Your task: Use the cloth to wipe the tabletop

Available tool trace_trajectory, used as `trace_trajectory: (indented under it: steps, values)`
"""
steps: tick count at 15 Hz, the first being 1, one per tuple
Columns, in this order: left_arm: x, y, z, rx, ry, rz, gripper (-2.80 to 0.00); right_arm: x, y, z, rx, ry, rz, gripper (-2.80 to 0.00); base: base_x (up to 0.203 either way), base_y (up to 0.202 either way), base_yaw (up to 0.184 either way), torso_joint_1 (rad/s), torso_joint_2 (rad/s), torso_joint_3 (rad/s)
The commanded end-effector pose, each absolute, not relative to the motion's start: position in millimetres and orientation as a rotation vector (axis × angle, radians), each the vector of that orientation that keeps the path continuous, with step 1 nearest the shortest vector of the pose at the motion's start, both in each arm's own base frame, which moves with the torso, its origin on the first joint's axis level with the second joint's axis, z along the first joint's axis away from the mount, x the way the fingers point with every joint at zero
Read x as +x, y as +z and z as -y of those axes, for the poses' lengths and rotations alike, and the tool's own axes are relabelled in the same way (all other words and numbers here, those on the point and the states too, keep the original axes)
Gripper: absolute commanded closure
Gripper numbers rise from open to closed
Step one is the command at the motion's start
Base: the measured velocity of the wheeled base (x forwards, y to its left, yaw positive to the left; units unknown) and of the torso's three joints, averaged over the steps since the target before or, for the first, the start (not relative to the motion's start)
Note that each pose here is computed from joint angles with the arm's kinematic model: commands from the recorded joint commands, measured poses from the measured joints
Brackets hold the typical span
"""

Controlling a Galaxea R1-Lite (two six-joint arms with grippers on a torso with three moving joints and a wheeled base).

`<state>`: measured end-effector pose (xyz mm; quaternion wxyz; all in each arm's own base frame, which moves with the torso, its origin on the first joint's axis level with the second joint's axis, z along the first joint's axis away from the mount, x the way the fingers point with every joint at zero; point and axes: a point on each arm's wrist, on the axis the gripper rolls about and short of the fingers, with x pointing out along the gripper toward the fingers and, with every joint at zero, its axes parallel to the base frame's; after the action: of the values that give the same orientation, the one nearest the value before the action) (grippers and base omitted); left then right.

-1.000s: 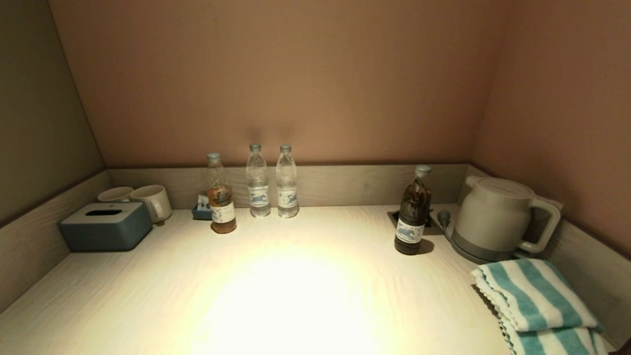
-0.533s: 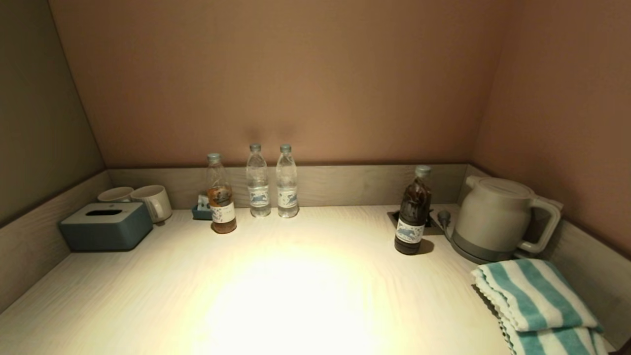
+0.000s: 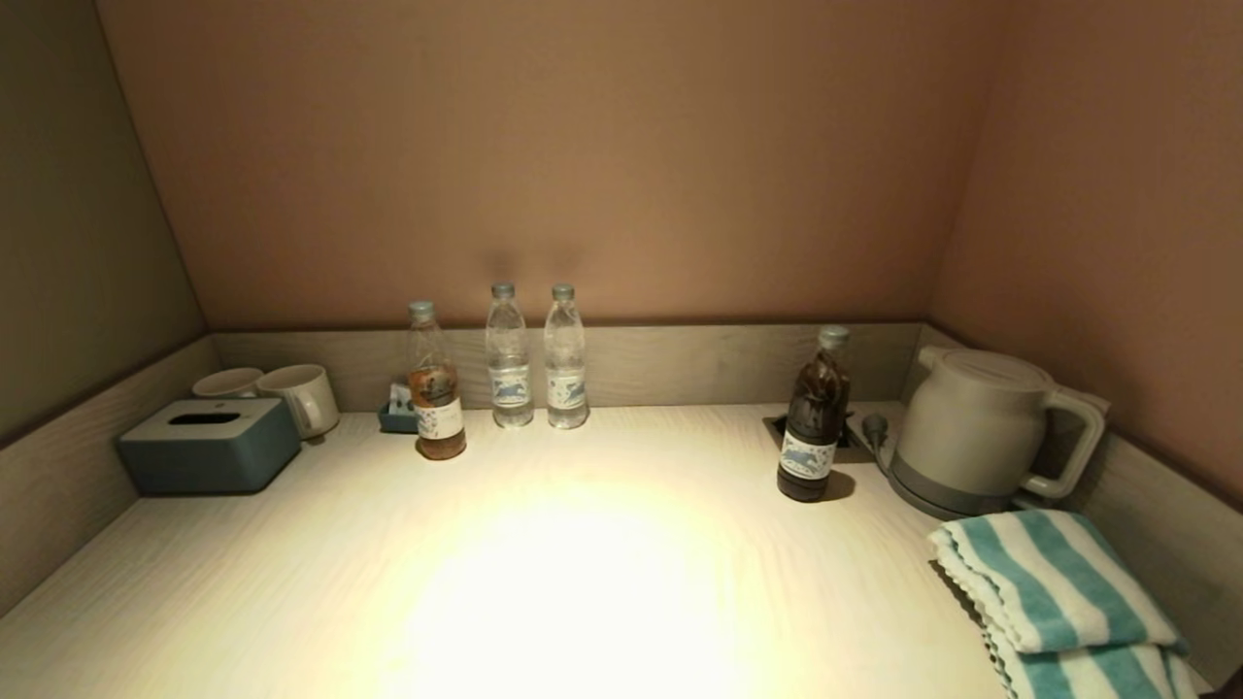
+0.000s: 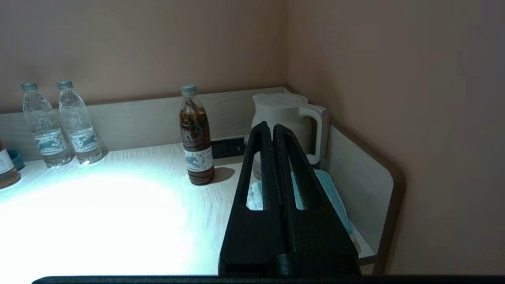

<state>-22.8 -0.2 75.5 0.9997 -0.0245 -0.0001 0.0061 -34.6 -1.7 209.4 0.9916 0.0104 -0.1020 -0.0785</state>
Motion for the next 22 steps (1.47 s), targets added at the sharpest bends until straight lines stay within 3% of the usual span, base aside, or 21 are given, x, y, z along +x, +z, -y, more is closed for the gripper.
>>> trace_trajectory:
  steps: [1,6,16,22]
  values:
    - [-22.7,75.5,0.2,-0.049,0.012,-0.001,0.0,-36.4,201.9,1.9,0.023,-0.159,0.246,0.0,0.0,0.0,0.0,0.0,0.0,0.0]
    - [-22.7,75.5,0.2,-0.049,0.012,-0.001,0.0,-35.0,189.7,2.2,0.021,-0.151,0.241,0.0,0.0,0.0,0.0,0.0,0.0,0.0]
    - [-22.7,75.5,0.2,-0.049,0.012,-0.001,0.0,-30.2,112.3,1.7,-0.057,-0.101,0.282,0.0,0.0,0.0,0.0,0.0,0.0,0.0]
    - [-22.7,75.5,0.2,-0.051,0.012,-0.001,0.0,-25.3,99.3,0.8,-0.061,-0.054,0.229,0.0,0.0,0.0,0.0,0.0,0.0,0.0]
